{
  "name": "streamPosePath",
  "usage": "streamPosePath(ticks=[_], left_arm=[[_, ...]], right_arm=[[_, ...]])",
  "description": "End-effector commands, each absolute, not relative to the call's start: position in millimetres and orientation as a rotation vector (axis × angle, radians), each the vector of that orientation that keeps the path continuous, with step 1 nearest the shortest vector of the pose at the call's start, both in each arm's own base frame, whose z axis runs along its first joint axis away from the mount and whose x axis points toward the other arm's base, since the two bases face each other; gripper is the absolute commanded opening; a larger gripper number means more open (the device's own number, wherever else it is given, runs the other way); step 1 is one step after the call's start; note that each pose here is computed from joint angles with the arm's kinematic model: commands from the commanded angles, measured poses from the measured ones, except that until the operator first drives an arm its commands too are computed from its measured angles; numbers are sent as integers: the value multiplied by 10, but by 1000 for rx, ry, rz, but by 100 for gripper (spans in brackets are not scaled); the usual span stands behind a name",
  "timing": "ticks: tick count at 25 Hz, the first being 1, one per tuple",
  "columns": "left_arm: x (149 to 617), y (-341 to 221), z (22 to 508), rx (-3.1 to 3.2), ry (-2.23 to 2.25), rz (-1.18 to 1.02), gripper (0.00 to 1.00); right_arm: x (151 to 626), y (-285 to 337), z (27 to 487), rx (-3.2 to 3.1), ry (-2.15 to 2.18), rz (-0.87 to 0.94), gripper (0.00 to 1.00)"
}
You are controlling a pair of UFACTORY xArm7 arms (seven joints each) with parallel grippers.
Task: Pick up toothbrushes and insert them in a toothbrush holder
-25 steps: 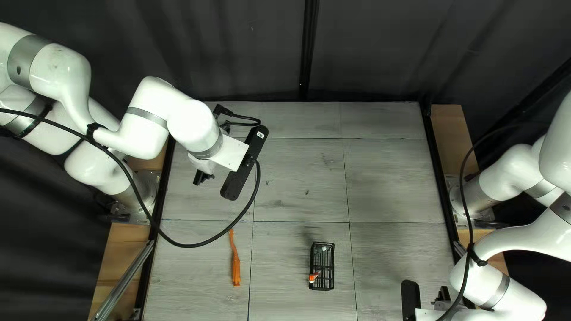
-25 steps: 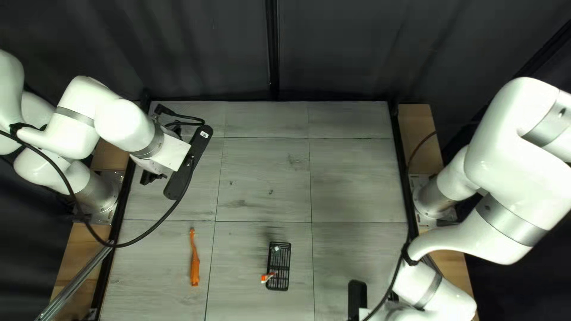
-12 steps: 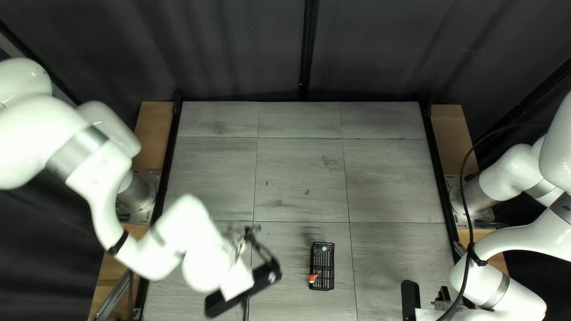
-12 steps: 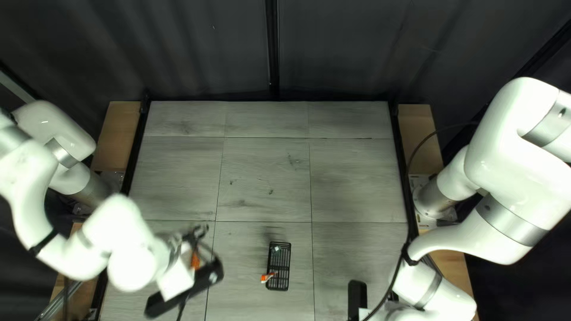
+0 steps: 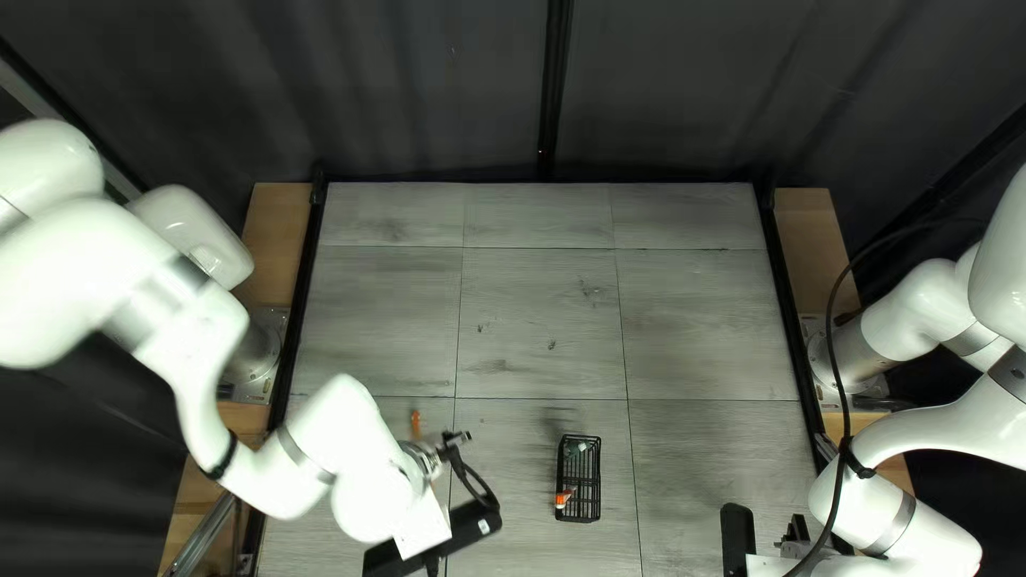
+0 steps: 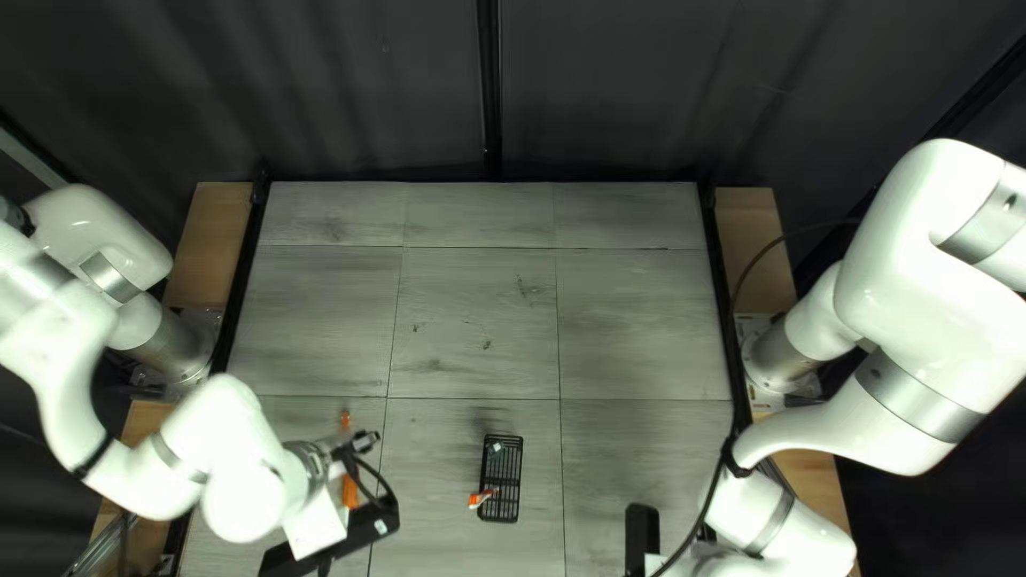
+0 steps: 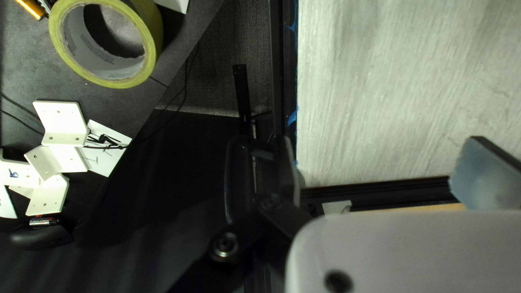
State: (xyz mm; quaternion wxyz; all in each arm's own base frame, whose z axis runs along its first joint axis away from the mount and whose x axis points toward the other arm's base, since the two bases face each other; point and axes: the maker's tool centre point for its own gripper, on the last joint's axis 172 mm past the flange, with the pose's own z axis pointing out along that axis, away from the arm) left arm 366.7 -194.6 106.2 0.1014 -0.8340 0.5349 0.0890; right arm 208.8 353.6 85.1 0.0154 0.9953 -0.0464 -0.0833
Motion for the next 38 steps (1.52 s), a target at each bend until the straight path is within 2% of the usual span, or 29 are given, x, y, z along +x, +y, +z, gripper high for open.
streamPosePath(ticks=[1, 9, 15, 29, 32, 34, 37, 38], left_arm=[[3677, -2295, 803, -2395, 1771, 245, 100], [3713, -2323, 820, -2410, 1780, 238, 100], [3648, -2267, 483, -2262, 1889, 321, 100], [3545, -2323, 223, -2194, 1987, 358, 100], [3542, -2334, 162, -2221, 1973, 353, 95], [3541, -2331, 133, -2236, 1965, 348, 95], [3536, -2304, 108, -2258, 1949, 347, 78], [3533, -2297, 100, -2264, 1944, 347, 30]], right_arm=[[2088, 3536, 851, 3097, -144, -259, 100], [2088, 3536, 851, 3097, -144, -259, 100], [2088, 3536, 851, 3097, -144, -259, 100], [2088, 3536, 851, 3097, -144, -259, 100], [2088, 3536, 851, 3097, -144, -259, 100], [2088, 3536, 851, 3097, -144, -259, 100], [2088, 3536, 851, 3097, -144, -259, 100], [2088, 3536, 851, 3097, -144, -259, 100]])
